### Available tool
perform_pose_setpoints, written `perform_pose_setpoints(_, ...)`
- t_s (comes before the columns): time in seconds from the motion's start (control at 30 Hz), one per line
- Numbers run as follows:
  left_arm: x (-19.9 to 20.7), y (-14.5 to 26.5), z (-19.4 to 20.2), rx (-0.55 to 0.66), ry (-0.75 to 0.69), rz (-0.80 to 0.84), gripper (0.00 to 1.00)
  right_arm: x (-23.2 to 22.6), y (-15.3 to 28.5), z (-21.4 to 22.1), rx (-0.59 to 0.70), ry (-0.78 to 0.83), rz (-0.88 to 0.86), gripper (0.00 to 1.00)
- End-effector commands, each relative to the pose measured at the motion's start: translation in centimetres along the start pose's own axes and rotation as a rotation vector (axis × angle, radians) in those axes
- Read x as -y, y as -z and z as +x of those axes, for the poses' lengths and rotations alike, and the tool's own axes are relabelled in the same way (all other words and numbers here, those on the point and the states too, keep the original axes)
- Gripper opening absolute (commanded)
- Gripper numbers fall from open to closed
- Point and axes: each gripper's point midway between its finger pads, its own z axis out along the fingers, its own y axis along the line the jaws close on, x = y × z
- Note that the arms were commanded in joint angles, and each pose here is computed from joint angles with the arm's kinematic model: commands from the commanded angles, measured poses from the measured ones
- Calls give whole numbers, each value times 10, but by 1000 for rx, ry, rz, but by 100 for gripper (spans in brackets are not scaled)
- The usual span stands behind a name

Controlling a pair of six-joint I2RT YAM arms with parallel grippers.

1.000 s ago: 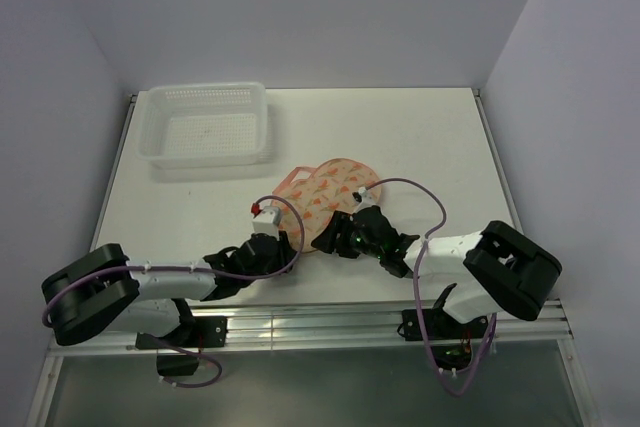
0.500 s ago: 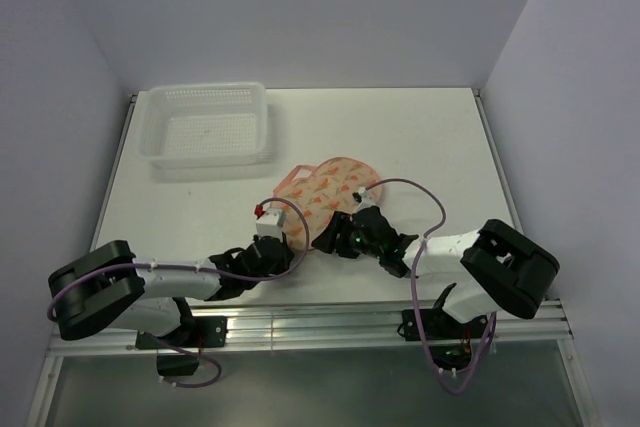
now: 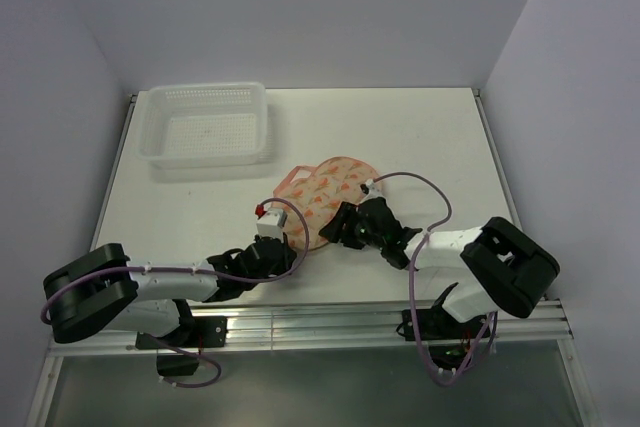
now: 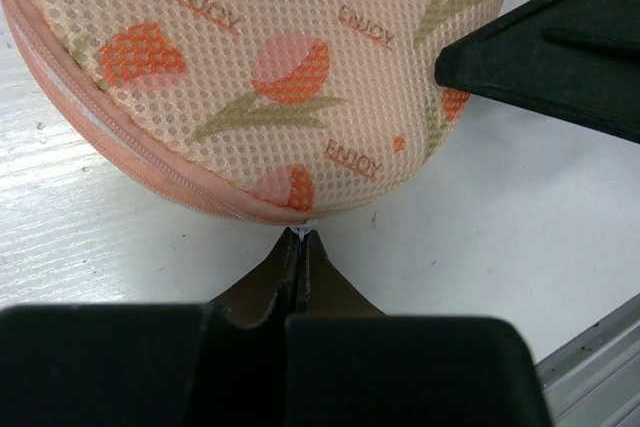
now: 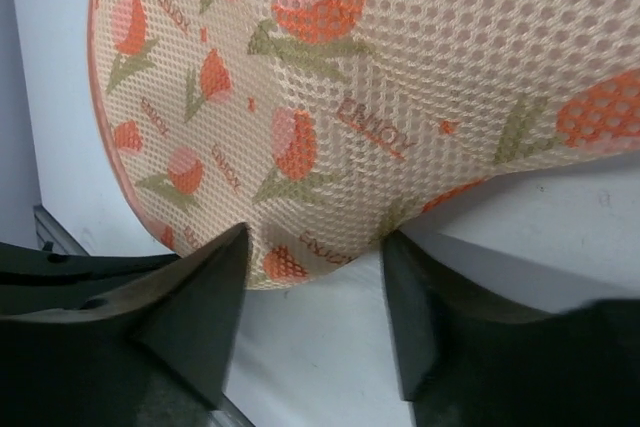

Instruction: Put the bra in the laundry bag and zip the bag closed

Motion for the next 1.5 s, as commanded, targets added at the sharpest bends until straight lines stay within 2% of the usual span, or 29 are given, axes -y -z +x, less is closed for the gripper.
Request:
perform_pose_setpoints(0.0,23,3,-16,42,20,75,0,-11,-4,-9,15,7,-31,59)
perform_pose_setpoints(0.03,23,3,-16,42,21,75,0,-9,-5,-11,16,-2,-30,55)
perform_pose_setpoints(0.07,22,3,-16,41,22,74,0,-9,-5,-12,17,-5,-33,40)
perform_pose_setpoints(0.17,17,4,-11,32,28,63,0,-5,-1,-26,42,-6,-35,15)
perform_pose_setpoints(0.27,7,6,-5,21,24,36,0,3,3,-49,75,25,-8,5)
perform_pose_setpoints(0.5,3,10,-6,27,28,23,0,25,8,-72,-29,194,92,1)
perform_pose_setpoints(0.6,3,8,-9,36,31,12,0,30,15,-81,-26,244,131,7)
perform_pose_setpoints(0.63,8,8,-11,39,45,26,0,30,17,-81,-22,228,138,28)
perform_pose_setpoints(0.67,17,8,-11,30,58,66,0,25,21,-80,-12,219,116,42)
perform_pose_setpoints(0.77,52,1,-21,21,132,166,0,-1,29,-53,-28,140,-21,76)
perform_pose_setpoints(0.8,65,-4,-26,21,143,187,0,-8,30,-51,-1,123,-50,78)
perform_pose_setpoints(0.83,72,-5,-29,21,152,205,0,-3,33,-26,-26,59,-50,82)
perform_pose_setpoints(0.9,87,-11,-35,29,159,242,0,-5,42,-13,23,-55,-97,83)
perform_pose_setpoints(1.1,98,-16,-29,5,152,273,0,-24,52,-13,103,-167,-205,85)
perform_pose_setpoints(1.23,100,-17,-18,-18,130,274,0,-33,53,-27,173,-225,-255,79)
perform_pose_setpoints(1.3,100,-17,-14,-27,128,273,0,-35,51,-30,176,-216,-257,79)
perform_pose_setpoints(1.4,100,-17,-13,-31,127,273,0,-35,42,-29,162,-231,-237,72)
perform_pose_setpoints(1.47,100,-17,-14,-27,122,275,0,-33,34,-21,112,-244,-226,70)
